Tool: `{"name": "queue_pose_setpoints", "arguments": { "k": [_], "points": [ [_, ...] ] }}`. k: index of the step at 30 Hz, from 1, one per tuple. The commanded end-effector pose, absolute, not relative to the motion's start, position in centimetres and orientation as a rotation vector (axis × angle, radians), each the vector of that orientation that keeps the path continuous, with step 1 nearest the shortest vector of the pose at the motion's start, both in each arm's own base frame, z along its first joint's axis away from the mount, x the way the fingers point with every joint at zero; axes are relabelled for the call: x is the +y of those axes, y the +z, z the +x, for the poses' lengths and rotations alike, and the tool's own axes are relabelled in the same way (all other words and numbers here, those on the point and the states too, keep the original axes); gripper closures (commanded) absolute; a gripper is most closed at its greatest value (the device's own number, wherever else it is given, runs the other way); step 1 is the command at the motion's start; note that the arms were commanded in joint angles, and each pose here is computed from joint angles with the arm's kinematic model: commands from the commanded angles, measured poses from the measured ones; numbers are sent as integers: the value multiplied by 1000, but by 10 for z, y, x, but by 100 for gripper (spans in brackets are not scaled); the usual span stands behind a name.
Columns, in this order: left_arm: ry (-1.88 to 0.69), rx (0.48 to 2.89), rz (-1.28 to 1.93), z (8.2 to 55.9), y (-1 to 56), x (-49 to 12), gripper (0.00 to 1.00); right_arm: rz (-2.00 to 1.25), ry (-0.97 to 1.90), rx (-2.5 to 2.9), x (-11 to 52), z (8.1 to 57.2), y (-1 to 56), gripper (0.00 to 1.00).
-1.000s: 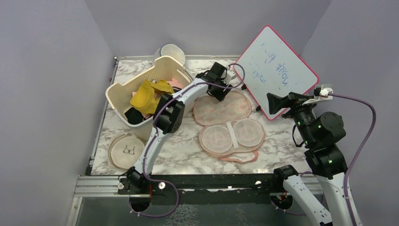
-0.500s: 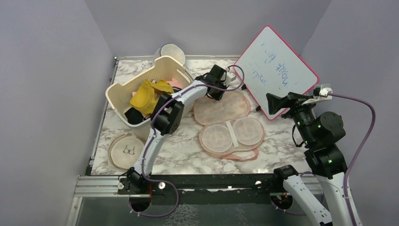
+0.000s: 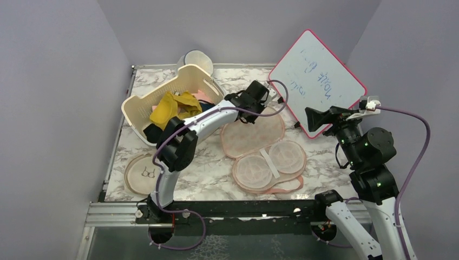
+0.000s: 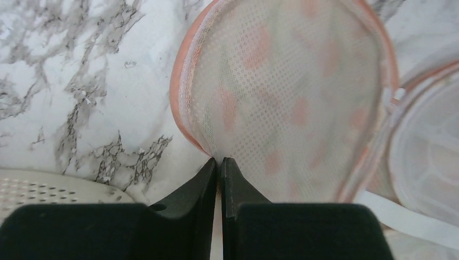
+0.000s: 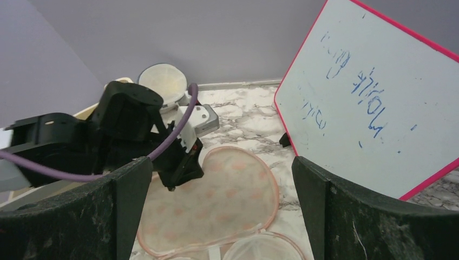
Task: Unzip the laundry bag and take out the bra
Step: Close the laundry bag at the center of the board.
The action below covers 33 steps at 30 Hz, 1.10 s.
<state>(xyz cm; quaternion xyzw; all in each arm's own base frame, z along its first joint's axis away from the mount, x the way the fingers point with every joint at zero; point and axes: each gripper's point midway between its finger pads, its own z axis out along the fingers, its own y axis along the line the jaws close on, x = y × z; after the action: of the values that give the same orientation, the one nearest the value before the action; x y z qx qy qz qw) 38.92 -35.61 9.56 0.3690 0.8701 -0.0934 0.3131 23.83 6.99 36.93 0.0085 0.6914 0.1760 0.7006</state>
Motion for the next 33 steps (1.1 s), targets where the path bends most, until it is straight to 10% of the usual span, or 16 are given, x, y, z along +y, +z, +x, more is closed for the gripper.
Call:
{"name": "queue_pose_setpoints", "arguments": {
  "k": [1, 33],
  "points": [
    [-141, 2180, 894, 374, 144, -353, 100, 4, 425, 1539, 76, 240, 370, 0],
    [-17, 1984, 1029, 225, 137, -387, 100, -1, 428, 1546, 78, 244, 372, 0]
  ]
}}
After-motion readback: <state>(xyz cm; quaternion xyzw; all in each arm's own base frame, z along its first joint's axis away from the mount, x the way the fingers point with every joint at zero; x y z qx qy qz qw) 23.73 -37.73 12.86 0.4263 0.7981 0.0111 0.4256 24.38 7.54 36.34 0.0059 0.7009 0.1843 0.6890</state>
